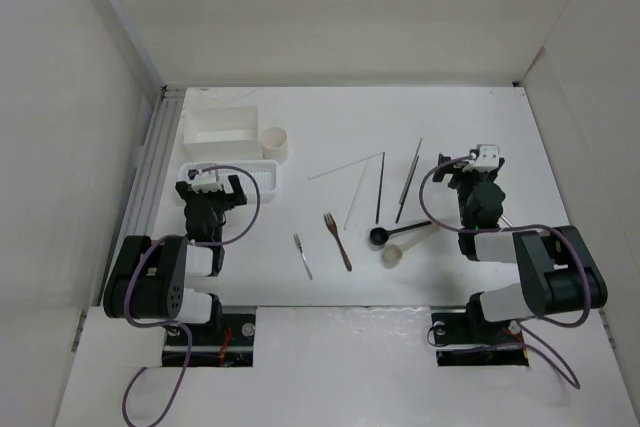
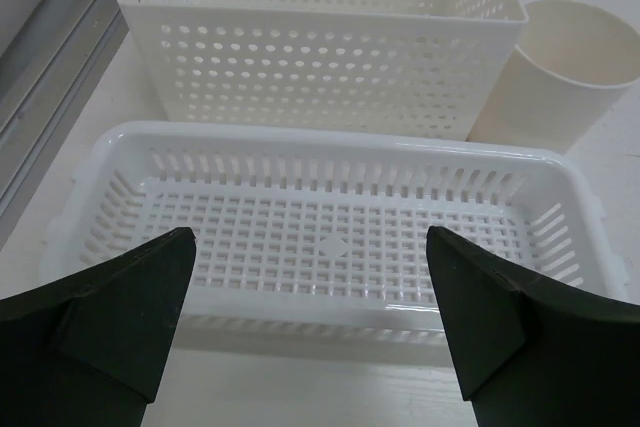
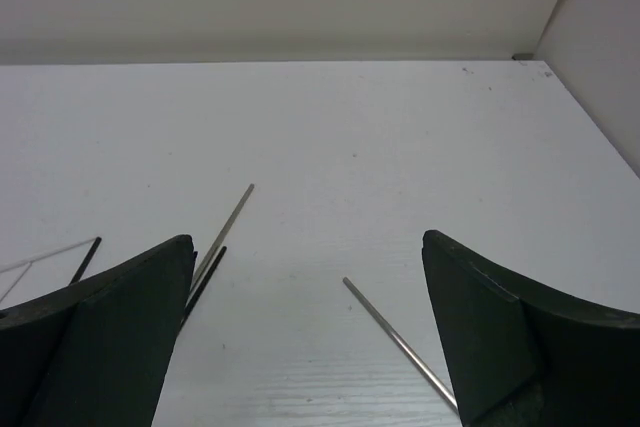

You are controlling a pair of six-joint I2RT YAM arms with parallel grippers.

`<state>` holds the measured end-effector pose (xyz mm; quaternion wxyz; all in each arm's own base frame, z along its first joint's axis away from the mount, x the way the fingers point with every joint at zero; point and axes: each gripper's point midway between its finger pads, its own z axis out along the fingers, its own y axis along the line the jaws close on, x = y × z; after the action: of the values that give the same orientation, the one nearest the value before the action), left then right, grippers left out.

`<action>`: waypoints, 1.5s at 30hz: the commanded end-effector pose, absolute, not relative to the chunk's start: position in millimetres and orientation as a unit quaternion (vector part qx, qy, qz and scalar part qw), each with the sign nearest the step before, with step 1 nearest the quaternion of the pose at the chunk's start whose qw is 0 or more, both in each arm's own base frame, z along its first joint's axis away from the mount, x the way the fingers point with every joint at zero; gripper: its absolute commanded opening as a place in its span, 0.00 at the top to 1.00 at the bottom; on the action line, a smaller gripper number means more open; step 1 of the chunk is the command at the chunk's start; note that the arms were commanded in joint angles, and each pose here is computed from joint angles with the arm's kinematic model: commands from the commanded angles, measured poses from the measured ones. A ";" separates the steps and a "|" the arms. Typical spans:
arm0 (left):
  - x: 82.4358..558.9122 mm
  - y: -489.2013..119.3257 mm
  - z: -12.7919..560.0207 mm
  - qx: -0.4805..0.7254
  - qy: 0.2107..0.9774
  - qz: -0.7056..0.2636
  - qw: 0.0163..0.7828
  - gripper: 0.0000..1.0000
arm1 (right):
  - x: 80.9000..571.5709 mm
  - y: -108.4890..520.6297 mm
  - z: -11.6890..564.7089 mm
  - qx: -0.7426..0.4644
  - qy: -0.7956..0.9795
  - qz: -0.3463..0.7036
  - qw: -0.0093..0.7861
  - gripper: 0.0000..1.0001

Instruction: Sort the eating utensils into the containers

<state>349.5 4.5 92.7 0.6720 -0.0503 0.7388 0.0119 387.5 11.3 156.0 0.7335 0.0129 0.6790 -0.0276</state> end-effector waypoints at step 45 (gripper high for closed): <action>418.0 -349.6 118.8 0.528 0.789 -0.181 0.256 0.41 | 394.9 62.1 295.7 -0.067 0.837 0.167 0.517 0.09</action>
<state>399.6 -344.9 80.8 0.2037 0.5638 0.7859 -0.1517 404.2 46.1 273.0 0.4951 -0.0472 0.8570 0.1350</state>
